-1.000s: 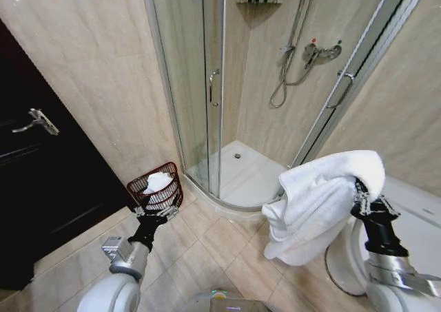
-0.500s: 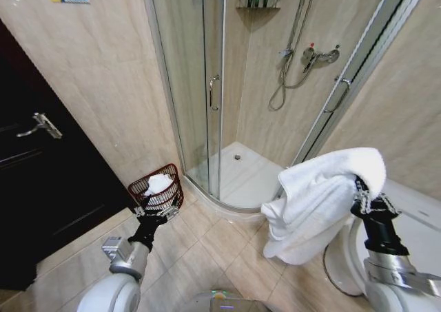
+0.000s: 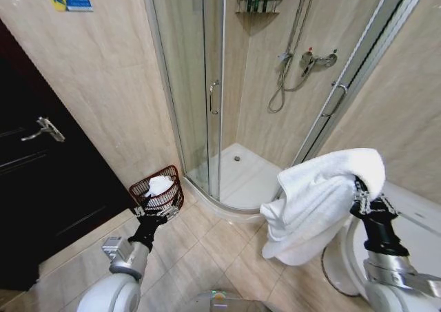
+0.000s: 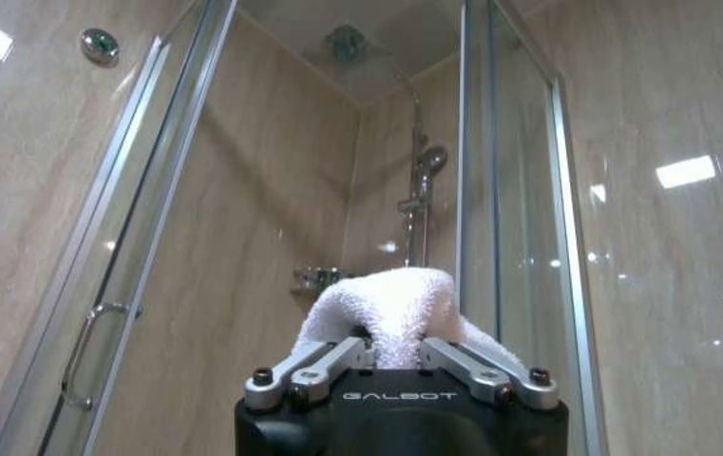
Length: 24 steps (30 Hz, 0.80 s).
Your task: Discard the used towel into the hamper.
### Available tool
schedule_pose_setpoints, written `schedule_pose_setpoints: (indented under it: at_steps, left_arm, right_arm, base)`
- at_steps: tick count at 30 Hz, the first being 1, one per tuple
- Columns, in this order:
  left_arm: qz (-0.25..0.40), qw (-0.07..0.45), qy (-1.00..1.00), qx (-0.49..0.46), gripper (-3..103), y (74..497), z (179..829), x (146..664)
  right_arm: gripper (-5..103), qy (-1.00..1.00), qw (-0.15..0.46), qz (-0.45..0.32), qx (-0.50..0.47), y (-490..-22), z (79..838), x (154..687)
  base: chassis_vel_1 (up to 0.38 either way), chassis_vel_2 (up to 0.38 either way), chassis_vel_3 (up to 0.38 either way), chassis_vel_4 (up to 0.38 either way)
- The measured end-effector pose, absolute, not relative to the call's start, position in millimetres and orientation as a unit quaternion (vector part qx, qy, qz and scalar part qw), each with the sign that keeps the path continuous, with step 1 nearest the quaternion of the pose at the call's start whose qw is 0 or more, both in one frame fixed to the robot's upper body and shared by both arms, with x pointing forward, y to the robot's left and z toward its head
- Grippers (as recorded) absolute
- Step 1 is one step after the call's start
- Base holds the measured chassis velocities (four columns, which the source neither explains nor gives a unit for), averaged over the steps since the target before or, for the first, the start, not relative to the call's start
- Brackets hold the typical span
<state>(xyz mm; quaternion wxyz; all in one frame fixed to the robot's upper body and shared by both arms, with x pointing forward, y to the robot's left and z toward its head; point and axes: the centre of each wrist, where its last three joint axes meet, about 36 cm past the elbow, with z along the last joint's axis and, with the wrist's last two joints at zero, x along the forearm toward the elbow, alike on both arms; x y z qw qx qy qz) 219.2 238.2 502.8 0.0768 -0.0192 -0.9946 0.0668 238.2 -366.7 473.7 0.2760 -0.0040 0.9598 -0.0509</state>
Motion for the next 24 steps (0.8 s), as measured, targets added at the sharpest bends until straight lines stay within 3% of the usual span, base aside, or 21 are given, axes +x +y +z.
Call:
schedule_pose_setpoints:
  at_steps: [24]
  left_arm:
    - [0.067, 0.077, -0.995, -0.019, 100, 238.2, 502.8, 219.2]
  right_arm:
    - [6, 0.96, 0.276, -0.049, -0.005, -364.8, 473.1, 239.0]
  base:
    - [0.0, 0.0, 0.0, 0.0]
